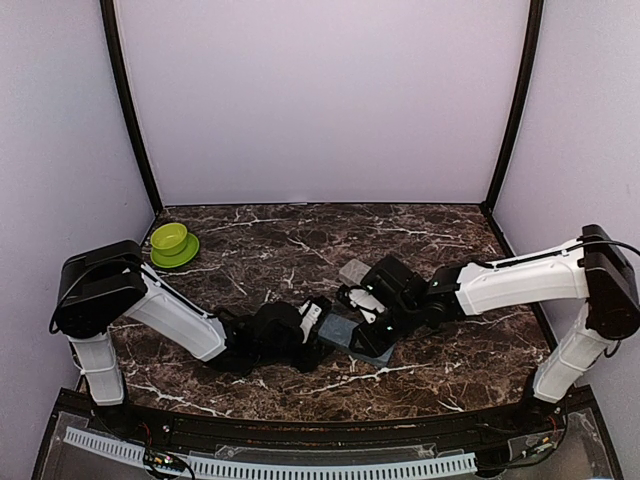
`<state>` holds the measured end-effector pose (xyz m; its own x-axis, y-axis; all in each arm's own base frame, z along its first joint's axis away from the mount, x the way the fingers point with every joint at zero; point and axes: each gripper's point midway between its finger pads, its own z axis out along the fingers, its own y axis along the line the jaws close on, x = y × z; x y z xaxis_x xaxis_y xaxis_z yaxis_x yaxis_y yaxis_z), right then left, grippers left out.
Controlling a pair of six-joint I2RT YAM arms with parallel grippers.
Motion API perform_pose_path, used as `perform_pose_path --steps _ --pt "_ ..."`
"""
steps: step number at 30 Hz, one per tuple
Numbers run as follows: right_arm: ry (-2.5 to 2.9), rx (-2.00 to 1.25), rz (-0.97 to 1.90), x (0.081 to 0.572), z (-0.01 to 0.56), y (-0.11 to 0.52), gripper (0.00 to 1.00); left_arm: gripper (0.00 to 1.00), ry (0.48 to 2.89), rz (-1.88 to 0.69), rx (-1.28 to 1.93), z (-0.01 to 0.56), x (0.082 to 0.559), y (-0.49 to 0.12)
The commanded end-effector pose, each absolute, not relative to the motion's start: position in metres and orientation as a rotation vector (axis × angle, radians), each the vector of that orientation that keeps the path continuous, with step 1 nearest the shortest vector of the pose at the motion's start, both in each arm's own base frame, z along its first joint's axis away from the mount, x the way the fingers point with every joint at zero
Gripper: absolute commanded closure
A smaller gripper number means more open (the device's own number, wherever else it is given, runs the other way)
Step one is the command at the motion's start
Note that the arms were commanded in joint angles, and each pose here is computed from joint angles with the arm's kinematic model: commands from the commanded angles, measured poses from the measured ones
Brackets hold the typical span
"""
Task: Organize the sunglasses
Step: Close the case with sunglasses at the center of the board, then move the case with the sunglasses to the center of the board.
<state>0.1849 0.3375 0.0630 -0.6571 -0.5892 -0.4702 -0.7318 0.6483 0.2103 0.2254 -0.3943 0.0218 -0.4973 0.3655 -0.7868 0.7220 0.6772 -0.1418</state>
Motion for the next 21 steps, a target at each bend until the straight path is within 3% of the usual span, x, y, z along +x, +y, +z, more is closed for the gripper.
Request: perform_pose_path --steps 1,6,11,16,21 --pt "2.463 -1.018 0.537 0.189 0.079 0.335 0.63 0.47 2.215 -0.549 0.857 0.006 0.211 -0.377" --pt "2.435 -0.971 0.475 0.195 0.093 0.321 0.42 0.41 2.233 -0.537 0.874 0.01 0.203 -0.365" --pt "2.51 -0.896 0.426 0.195 0.081 0.301 0.29 0.31 2.245 -0.532 0.902 0.015 0.196 -0.356" --pt "2.598 -0.835 0.438 0.183 0.064 0.289 0.02 0.22 2.221 -0.527 0.878 0.03 0.198 -0.35" --pt "2.648 -0.765 0.424 0.177 0.054 0.279 0.0 0.19 2.19 -0.47 0.856 0.046 0.207 -0.347"
